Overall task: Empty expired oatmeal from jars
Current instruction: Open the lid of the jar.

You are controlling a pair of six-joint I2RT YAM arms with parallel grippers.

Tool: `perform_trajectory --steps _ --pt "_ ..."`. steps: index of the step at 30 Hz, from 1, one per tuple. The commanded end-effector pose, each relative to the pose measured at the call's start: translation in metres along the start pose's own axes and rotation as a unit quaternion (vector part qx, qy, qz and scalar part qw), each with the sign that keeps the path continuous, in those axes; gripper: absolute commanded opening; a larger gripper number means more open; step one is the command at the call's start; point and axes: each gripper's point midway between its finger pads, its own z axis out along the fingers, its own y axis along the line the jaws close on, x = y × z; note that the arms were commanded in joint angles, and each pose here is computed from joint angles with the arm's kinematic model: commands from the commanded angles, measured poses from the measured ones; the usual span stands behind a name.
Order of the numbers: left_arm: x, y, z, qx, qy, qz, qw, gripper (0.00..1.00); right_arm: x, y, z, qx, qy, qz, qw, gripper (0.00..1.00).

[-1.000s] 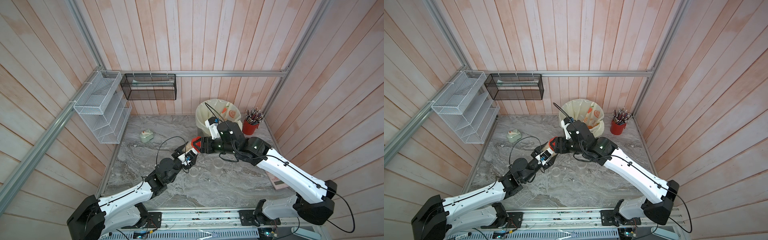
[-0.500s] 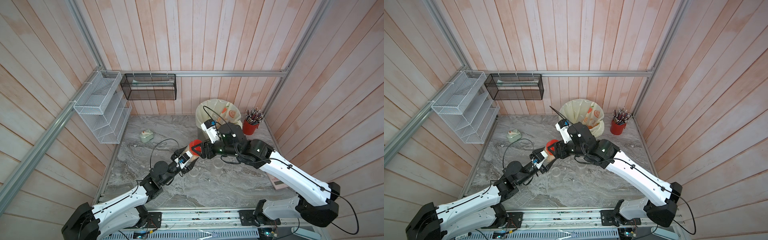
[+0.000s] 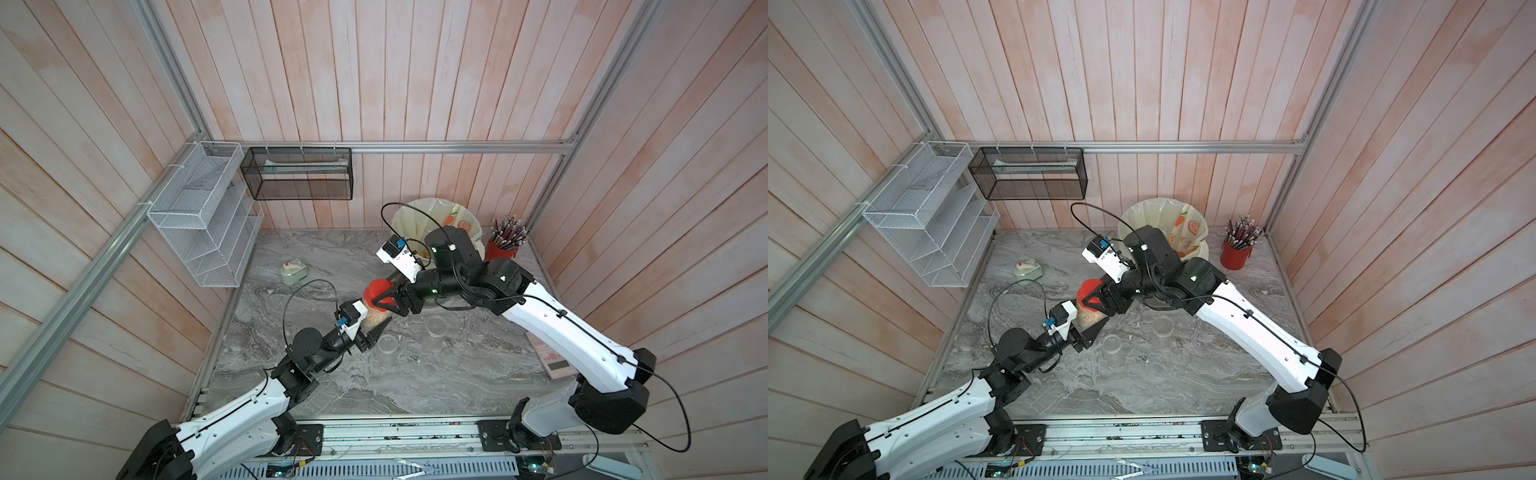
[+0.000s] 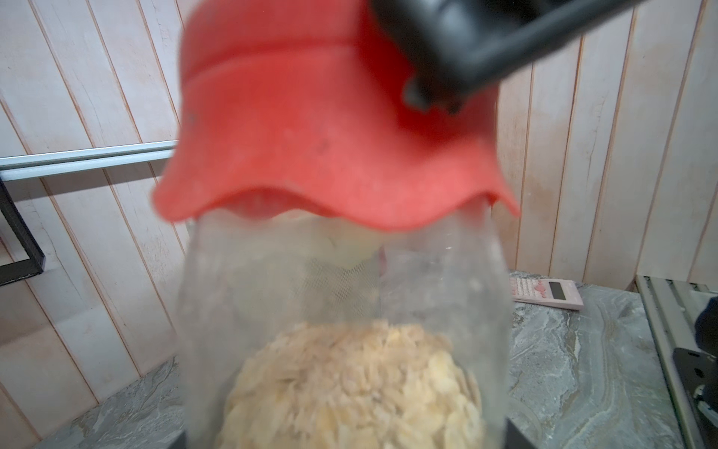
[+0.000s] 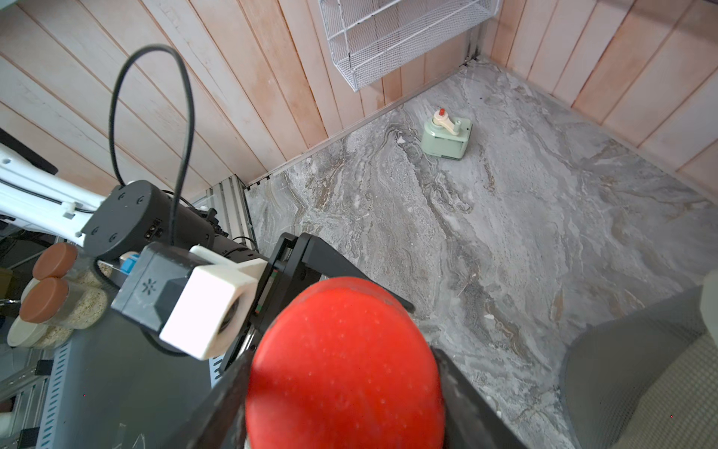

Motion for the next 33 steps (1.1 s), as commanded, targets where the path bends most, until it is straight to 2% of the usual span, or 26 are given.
perform_trajectory --steps 1,11,16,22,26,31,33 --pt "0.012 0.006 -0.006 -0.015 0.011 -0.028 0.999 0.0 -0.023 0.029 -0.024 -0.069 -0.037 -0.052 0.996 0.24" --pt "0.02 0.01 -0.014 -0.026 0.005 -0.047 0.999 0.0 -0.023 0.02 -0.041 -0.105 -0.081 -0.111 0.985 0.21" --pt "0.026 0.009 -0.018 -0.024 0.005 -0.052 0.998 0.0 -0.021 0.032 -0.05 -0.153 -0.111 -0.161 0.969 0.2" --pt "0.027 0.009 -0.019 -0.021 0.004 -0.048 0.999 0.0 -0.016 0.032 -0.042 -0.184 -0.087 -0.149 0.968 0.21" --pt "0.026 0.009 -0.018 -0.017 0.005 -0.047 0.999 0.0 -0.01 0.037 -0.041 -0.205 -0.07 -0.151 0.965 0.26" --pt "0.034 0.012 -0.02 -0.021 0.016 -0.048 0.999 0.0 -0.004 0.016 -0.033 -0.154 -0.014 -0.148 0.977 0.27" --pt "0.038 0.013 -0.021 -0.022 0.02 -0.05 0.998 0.0 -0.007 0.014 -0.034 -0.147 -0.013 -0.151 0.977 0.26"
